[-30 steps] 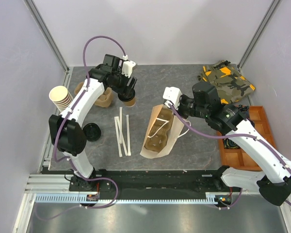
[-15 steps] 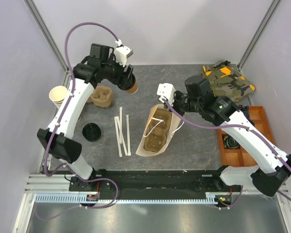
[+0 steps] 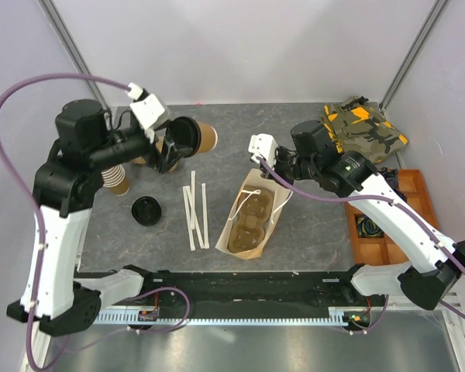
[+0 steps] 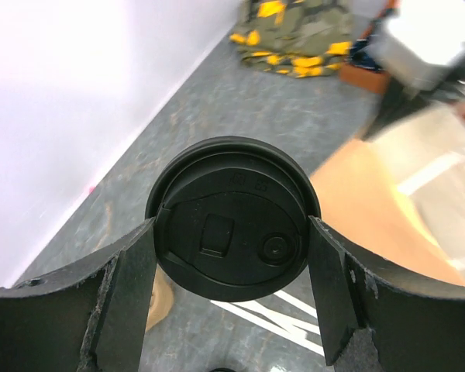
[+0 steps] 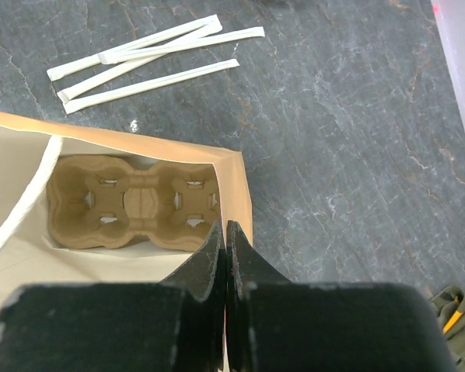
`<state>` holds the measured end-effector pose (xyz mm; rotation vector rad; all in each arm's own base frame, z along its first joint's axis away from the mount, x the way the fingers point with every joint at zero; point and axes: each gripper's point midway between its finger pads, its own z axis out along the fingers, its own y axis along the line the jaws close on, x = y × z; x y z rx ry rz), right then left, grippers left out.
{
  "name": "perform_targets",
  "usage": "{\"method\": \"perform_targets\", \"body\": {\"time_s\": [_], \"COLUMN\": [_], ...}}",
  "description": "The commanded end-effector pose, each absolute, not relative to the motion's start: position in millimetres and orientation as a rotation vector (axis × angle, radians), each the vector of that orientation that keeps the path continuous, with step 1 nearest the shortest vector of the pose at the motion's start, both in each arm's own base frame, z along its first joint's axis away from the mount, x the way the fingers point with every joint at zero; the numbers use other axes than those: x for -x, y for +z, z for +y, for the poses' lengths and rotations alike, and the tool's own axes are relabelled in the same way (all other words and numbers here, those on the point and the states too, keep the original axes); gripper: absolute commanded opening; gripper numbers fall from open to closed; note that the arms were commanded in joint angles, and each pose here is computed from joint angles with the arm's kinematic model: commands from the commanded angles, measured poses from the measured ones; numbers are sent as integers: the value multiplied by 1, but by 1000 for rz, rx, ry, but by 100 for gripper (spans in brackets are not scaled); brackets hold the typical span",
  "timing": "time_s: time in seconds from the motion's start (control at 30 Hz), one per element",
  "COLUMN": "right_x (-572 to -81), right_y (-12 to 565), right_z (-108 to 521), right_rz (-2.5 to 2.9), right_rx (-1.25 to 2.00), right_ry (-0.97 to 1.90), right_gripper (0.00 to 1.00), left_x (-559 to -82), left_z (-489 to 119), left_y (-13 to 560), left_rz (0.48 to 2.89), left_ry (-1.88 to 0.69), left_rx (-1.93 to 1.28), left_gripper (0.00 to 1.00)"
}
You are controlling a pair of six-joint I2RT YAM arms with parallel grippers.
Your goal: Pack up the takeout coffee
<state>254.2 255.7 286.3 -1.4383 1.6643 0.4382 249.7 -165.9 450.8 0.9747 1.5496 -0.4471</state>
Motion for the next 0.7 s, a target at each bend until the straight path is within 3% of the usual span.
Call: {"method": "perform_targets", "body": {"time_s": [0.0, 0.13, 0.37, 0.67], "right_x": [-255, -255, -264, -271], "right_y": [298, 291, 289, 285], "right_z": [265, 268, 275, 276], "right_rz": [1641, 1667, 1713, 1792], "right_rx": [1412, 1420, 1416, 1398], "right_ry": [483, 503, 520, 534], "right_gripper": [0, 0, 0, 0], "left_x": [-202, -168, -146, -113], "left_z": [-172, -180, -196, -231], "left_y": [449, 453, 488, 490], "left_rz": [1421, 1326, 1198, 1092], "left_ry": [-522, -618, -727, -809], "left_rx": [-1144, -1247, -1300, -1456], "left_gripper": [41, 42, 41, 40]}}
